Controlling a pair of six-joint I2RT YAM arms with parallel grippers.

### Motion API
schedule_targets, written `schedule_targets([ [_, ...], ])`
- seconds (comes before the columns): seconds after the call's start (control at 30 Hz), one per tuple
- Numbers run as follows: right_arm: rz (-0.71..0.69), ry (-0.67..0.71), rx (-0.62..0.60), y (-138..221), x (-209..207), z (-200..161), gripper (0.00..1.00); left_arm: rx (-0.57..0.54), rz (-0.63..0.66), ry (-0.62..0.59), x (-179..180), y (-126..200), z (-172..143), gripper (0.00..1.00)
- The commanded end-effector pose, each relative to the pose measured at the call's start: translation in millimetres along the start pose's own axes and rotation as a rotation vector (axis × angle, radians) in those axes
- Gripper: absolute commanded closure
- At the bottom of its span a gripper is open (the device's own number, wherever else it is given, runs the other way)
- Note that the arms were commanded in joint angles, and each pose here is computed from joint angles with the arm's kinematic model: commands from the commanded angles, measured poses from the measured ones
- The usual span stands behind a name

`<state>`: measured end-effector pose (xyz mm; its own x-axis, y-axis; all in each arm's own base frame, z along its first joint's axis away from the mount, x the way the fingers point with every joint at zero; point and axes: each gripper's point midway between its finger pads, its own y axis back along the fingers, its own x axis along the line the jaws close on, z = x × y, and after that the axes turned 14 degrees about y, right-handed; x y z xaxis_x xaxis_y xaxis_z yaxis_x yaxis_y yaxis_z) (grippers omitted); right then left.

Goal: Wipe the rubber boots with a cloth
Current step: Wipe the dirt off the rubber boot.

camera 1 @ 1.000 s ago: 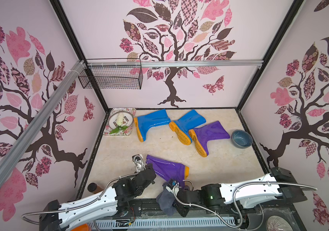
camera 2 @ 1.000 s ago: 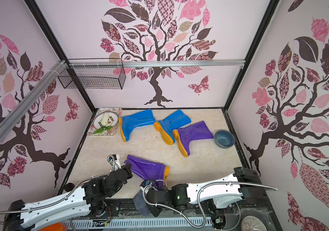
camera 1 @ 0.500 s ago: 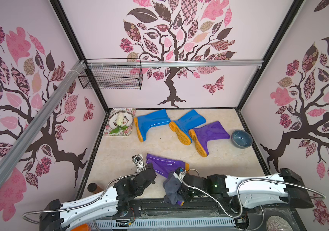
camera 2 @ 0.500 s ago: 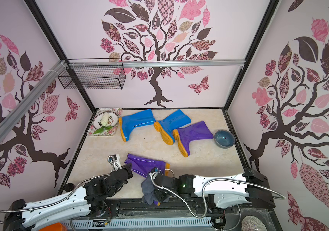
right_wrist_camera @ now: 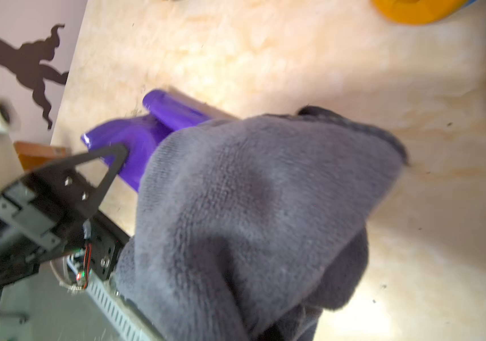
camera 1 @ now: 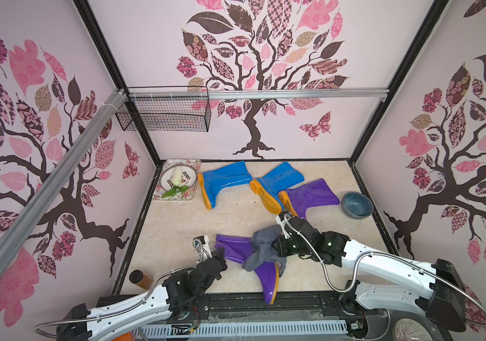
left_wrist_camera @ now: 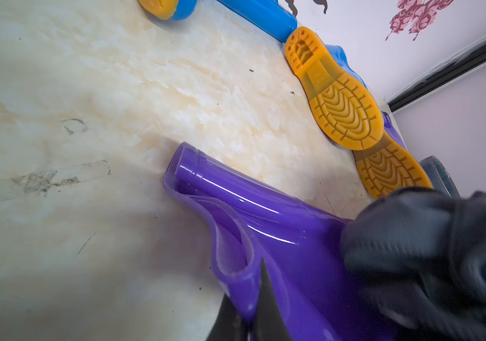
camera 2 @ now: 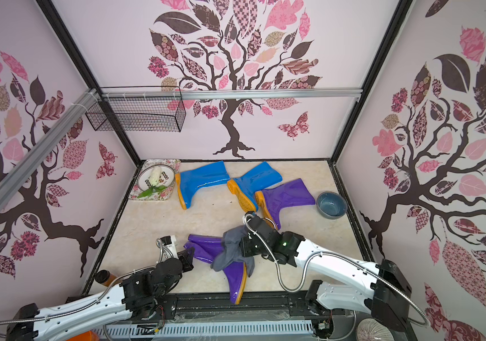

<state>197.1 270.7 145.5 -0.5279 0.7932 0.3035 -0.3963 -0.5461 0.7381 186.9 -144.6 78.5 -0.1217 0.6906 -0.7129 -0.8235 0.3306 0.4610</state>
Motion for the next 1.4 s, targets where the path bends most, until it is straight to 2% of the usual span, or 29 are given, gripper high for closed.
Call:
schedule_targets([
  [0.0,-0.049,0.051,0.05,-18.7,-6.1,-0.4,1.0,0.055,-0.037,-0.02,7.8,-2.5,-15.8,1.0],
  [0.13,0.032,0.108,0.159,-46.5,25.7,-28.9,1.0,0.078,-0.015,-0.048,21.9,-3.0,-23.1,1.0],
  [0.23,0.109,0.186,0.168,-67.9,59.9,-44.3,1.0,0.08,-0.011,-0.049,23.5,-2.7,-23.8,1.0],
  [0.5,0.374,0.195,0.202,-124.3,138.8,-13.7,1.0,0.098,0.024,-0.043,32.2,-1.2,-30.7,1.0],
  [0.6,0.416,0.17,0.186,-138.5,152.8,-3.0,1.0,0.086,0.027,-0.044,35.2,4.1,-32.2,1.0],
  [0.7,0.427,0.122,0.152,-150.0,152.3,6.5,1.0,0.065,0.045,-0.043,42.9,8.5,-29.2,1.0],
  [0.8,0.372,0.011,0.138,-163.1,121.2,10.2,1.0,0.064,0.047,-0.045,46.2,11.0,-27.1,1.0],
  [0.87,0.254,-0.043,0.157,-165.5,82.6,2.4,1.0,0.064,0.05,-0.044,49.2,12.3,-26.0,1.0],
  [1.0,-0.13,-0.023,0.168,-136.1,-2.7,-25.2,1.0,0.038,0.06,-0.025,55.4,14.6,-20.2,1.0],
  [1.1,-0.242,0.0,0.165,-108.8,-30.7,-38.1,1.0,0.029,0.066,-0.009,55.5,13.7,-19.6,1.0],
  [1.23,-0.27,0.021,0.17,-80.7,-40.5,-46.2,1.0,0.037,0.092,-0.033,57.9,11.4,-22.8,1.0],
  [1.37,0.049,0.096,0.104,-80.1,34.3,-31.3,1.0,0.049,0.094,-0.053,56.0,9.5,-26.3,1.0],
])
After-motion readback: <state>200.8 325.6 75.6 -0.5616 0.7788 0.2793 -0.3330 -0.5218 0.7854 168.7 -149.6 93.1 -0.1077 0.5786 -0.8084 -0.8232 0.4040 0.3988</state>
